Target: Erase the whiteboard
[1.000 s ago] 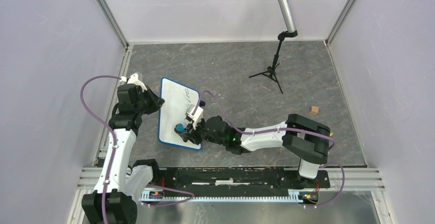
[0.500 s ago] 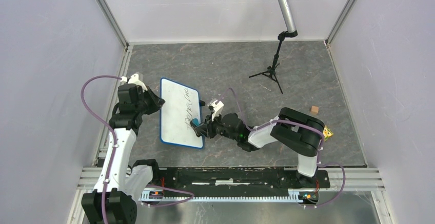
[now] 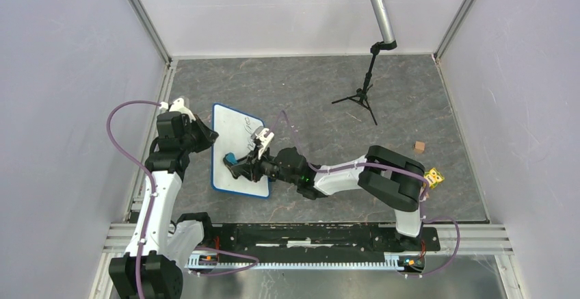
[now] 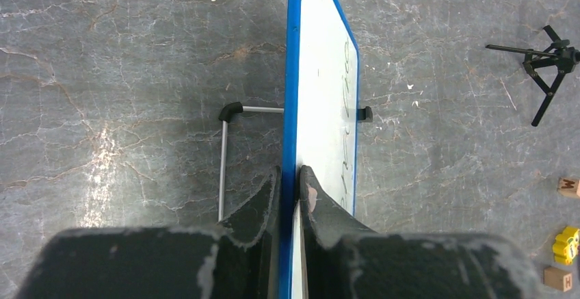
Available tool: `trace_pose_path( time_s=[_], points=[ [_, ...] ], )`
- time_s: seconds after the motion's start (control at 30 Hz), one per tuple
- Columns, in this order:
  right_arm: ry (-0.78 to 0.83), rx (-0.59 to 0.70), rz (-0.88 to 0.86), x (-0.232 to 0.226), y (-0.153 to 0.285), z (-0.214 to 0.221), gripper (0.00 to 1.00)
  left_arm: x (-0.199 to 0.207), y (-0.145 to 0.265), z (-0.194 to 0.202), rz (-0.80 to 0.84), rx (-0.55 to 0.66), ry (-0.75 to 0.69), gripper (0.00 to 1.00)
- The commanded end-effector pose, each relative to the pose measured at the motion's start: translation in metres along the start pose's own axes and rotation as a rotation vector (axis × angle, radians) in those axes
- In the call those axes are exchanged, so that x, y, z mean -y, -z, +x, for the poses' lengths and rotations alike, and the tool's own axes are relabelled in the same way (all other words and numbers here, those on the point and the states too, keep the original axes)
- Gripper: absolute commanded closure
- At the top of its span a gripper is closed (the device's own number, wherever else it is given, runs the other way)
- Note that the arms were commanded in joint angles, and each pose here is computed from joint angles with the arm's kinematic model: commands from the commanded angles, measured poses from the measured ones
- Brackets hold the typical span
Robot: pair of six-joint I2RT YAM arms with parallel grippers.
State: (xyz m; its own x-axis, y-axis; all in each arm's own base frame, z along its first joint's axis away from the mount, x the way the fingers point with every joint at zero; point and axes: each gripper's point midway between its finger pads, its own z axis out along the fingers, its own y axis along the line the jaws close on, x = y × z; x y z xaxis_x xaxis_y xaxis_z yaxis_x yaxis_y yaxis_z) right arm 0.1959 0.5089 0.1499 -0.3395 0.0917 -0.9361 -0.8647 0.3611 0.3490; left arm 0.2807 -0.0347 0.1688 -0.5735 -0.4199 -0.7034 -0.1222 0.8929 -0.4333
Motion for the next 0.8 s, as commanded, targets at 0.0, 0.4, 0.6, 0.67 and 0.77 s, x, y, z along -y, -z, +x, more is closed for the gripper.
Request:
trace_pose_path(
  time_s=[0.0, 0.4, 0.6, 0.67, 0.77],
  points=[
    [-0.099, -0.057, 0.061, 0.040, 0.020, 0.048, 0.94, 0.004, 0.000, 0.015, 0.023, -0.068, 0.002, 0.98],
    [-0.046, -0.104, 0.118, 0.057, 0.015, 0.045, 0.94, 0.005, 0.000, 0.016, 0.028, -0.071, 0.002, 0.98],
    [0.033, -0.011, 0.022, 0.007, -0.020, -0.001, 0.93, 0.004, -0.001, 0.017, 0.027, -0.077, 0.002, 0.98],
    [0.019, -0.002, 0.031, 0.014, -0.028, -0.003, 0.93, 0.004, -0.001, 0.017, 0.024, -0.075, 0.001, 0.98],
    [-0.016, -0.020, 0.057, 0.033, -0.023, 0.014, 0.94, 0.003, -0.001, 0.017, 0.020, -0.074, -0.002, 0.98]
  ],
)
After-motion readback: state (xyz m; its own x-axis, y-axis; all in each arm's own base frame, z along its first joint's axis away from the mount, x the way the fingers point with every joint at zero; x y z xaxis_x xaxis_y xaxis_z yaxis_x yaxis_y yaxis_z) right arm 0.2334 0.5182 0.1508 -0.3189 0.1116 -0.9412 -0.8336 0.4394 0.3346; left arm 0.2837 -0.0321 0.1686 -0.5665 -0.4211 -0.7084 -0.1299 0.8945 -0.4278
